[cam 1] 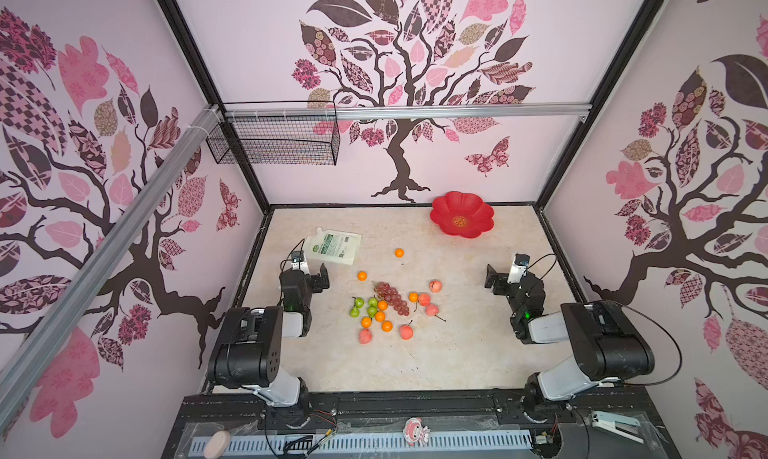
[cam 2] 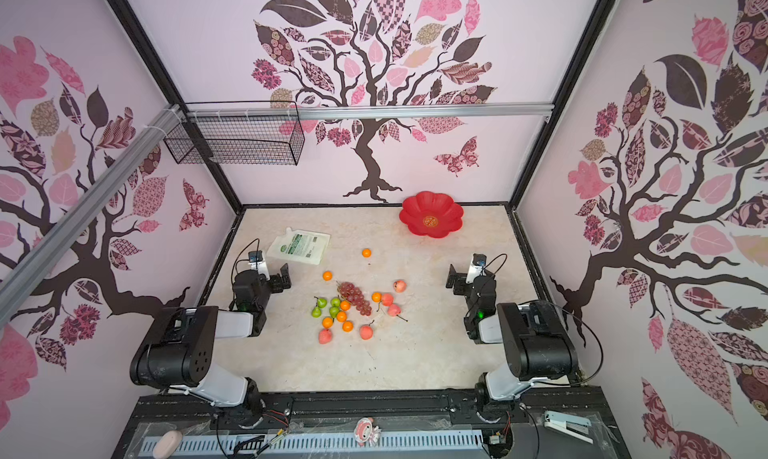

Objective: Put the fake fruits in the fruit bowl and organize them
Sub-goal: 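Raise both arms from rest and reach toward the red flower bowl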

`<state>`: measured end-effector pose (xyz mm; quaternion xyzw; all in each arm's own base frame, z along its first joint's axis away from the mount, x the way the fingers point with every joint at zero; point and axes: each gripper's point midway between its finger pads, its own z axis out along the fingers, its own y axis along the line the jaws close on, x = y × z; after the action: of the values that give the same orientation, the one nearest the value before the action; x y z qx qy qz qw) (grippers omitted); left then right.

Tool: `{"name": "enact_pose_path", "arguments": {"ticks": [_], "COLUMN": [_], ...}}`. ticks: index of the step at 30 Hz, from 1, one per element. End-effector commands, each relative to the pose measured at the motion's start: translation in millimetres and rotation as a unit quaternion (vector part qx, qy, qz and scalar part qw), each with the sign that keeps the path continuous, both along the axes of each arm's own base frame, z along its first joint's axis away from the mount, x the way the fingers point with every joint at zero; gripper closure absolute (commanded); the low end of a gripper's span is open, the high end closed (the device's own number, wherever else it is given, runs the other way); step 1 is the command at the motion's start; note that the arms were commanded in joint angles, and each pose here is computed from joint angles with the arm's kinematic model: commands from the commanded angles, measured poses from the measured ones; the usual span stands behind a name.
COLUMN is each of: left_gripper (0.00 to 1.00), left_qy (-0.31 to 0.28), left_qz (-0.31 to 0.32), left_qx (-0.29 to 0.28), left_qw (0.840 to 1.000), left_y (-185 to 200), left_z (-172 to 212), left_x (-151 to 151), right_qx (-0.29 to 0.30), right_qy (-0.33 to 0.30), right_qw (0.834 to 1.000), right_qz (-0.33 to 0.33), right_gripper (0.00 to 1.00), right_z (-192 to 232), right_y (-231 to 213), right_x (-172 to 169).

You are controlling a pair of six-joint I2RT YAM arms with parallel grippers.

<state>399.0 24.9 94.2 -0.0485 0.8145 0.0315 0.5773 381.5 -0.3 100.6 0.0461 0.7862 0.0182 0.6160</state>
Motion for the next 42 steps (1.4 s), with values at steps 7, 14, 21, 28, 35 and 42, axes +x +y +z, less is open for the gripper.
{"name": "enact_pose_path", "arguments": {"ticks": [7,14,21,28,35,42], "left_gripper": [0.01,0.01,0.01,0.01,0.01,0.01], "left_qy": [-0.011,-0.013,-0.011,-0.031,-0.037,-0.002], "left_qz": [0.001,-0.003,-0.003,0.010,0.056,0.197], "left_qx": [-0.001,-0.007,-0.005,0.022,0.092,0.031], "left_qw": [1.000,1.000,1.000,0.999,0.994,0.980], "left_y": [0,1,1,-3,-18,2], "left_z": [6,7,6,15,59,110], "left_x": [2,2,2,-3,-18,-25], "right_qx": [-0.001,-0.001,-0.002,-0.003,0.001,0.116], "right_qy": [-0.011,-0.010,-0.010,-0.015,-0.058,-0.045], "right_qw": [1.000,1.000,1.000,1.000,0.998,0.984], "right_qz": [-0.001,0.000,0.001,0.003,-0.033,-0.126], "right_gripper": [0.00,0.00,0.00,0.00,0.00,0.00], "right_z": [8,8,8,10,47,83], "right_y": [0,0,1,2,-9,-31], "right_x": [6,6,7,4,-13,-7]}}
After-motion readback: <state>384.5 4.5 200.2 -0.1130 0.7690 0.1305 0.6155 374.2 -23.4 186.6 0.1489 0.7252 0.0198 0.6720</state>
